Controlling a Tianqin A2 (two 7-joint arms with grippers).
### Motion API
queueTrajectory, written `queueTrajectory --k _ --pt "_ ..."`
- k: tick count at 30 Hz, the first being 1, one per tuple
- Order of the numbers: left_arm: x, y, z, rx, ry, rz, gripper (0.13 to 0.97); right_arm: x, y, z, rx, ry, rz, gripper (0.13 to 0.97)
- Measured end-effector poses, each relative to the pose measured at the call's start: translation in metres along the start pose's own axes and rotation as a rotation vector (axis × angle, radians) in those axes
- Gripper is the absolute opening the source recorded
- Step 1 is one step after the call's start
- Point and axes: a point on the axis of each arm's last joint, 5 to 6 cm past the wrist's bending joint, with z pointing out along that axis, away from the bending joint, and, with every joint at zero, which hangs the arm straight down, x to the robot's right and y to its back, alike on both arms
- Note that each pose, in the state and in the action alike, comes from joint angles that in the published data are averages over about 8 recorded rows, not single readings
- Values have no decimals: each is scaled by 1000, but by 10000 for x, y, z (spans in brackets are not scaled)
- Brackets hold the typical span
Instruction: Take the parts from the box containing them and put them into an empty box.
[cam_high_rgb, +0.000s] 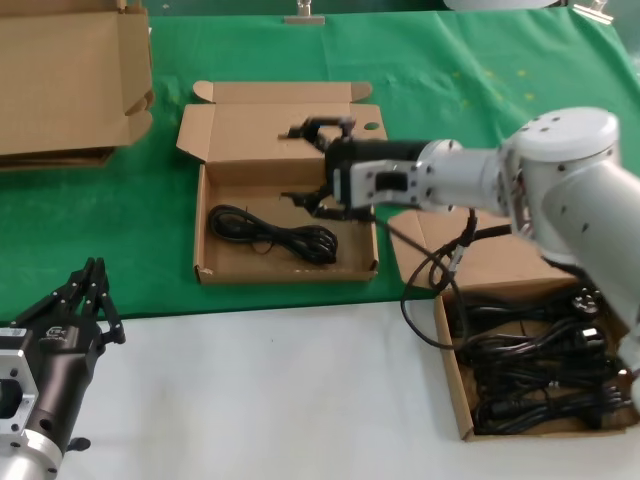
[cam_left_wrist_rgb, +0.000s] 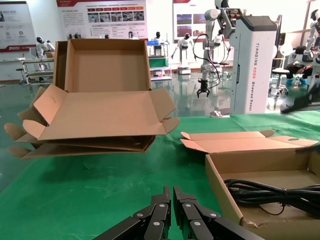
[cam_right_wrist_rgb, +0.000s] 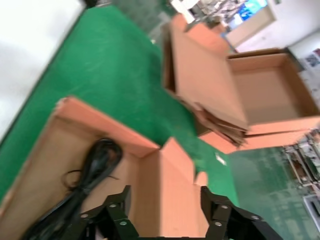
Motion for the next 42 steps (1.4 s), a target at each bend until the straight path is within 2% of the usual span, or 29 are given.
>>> queueTrajectory --k 4,8,16,17,25,34,42 --pt "0 0 0 0 0 0 172 160 92 -134 20 55 48 523" --pt "0 0 0 0 0 0 172 305 217 -358 39 124 85 523" --pt "0 0 0 0 0 0 172 452 440 -992 31 243 132 729" --pt "0 0 0 0 0 0 172 454 457 -1076 24 253 137 729" --pt "0 0 0 0 0 0 172 338 505 -1713 -47 310 224 872" --pt "0 0 0 0 0 0 172 61 511 -2177 -94 383 358 950" --pt "0 0 0 0 0 0 172 -82 485 -2447 -103 437 396 964"
